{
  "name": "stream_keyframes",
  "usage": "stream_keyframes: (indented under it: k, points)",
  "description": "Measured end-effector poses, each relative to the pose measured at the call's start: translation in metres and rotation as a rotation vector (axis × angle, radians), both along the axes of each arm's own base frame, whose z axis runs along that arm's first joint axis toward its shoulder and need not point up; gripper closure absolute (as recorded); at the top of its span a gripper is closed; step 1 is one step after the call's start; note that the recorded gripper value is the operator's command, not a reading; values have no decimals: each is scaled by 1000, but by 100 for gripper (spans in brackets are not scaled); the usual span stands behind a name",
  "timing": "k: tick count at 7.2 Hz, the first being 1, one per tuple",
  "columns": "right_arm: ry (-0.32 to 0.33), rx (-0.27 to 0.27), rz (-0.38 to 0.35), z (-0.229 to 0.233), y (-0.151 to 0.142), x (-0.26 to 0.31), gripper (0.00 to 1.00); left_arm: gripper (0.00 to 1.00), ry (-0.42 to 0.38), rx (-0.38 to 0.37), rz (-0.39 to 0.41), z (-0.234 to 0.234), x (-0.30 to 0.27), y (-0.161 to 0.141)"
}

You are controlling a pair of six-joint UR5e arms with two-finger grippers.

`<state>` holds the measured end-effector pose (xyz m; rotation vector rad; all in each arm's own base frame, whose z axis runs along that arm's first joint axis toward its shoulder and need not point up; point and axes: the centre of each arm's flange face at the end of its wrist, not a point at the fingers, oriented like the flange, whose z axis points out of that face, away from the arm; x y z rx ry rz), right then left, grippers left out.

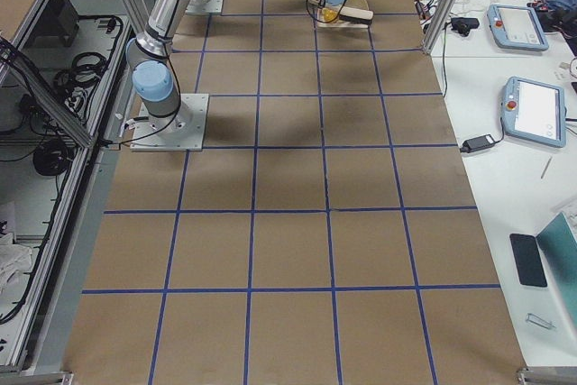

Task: Sweep and dump trash into bin
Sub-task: 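Push the debris deeper into the dustpan with the brush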

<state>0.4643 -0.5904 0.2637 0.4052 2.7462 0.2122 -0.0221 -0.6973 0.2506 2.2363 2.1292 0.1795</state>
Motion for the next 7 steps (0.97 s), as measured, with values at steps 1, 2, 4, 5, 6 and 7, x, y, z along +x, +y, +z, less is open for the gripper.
stream_keyframes:
  k: [1, 2, 4, 5, 6, 7]
  points:
    - [8, 2, -4, 3, -1, -4, 100, 99, 0, 0, 0, 0, 0, 0]
    - [-2, 11, -8, 5, 0, -3, 100, 99, 1, 0, 0, 0, 0, 0]
    - [-62, 40, -21, 10, 5, 6, 100, 99, 2, 2, 1, -1, -1, 1]
    - [-109, 54, -35, 16, 6, 11, 100, 99, 2, 2, 0, -1, -1, 1]
    - [-157, 61, -59, 26, 6, 15, 100, 99, 2, 4, 0, -2, -1, 1]
    - [-188, 62, -81, 37, 7, 18, 100, 99, 2, 4, 0, -2, -1, 1]
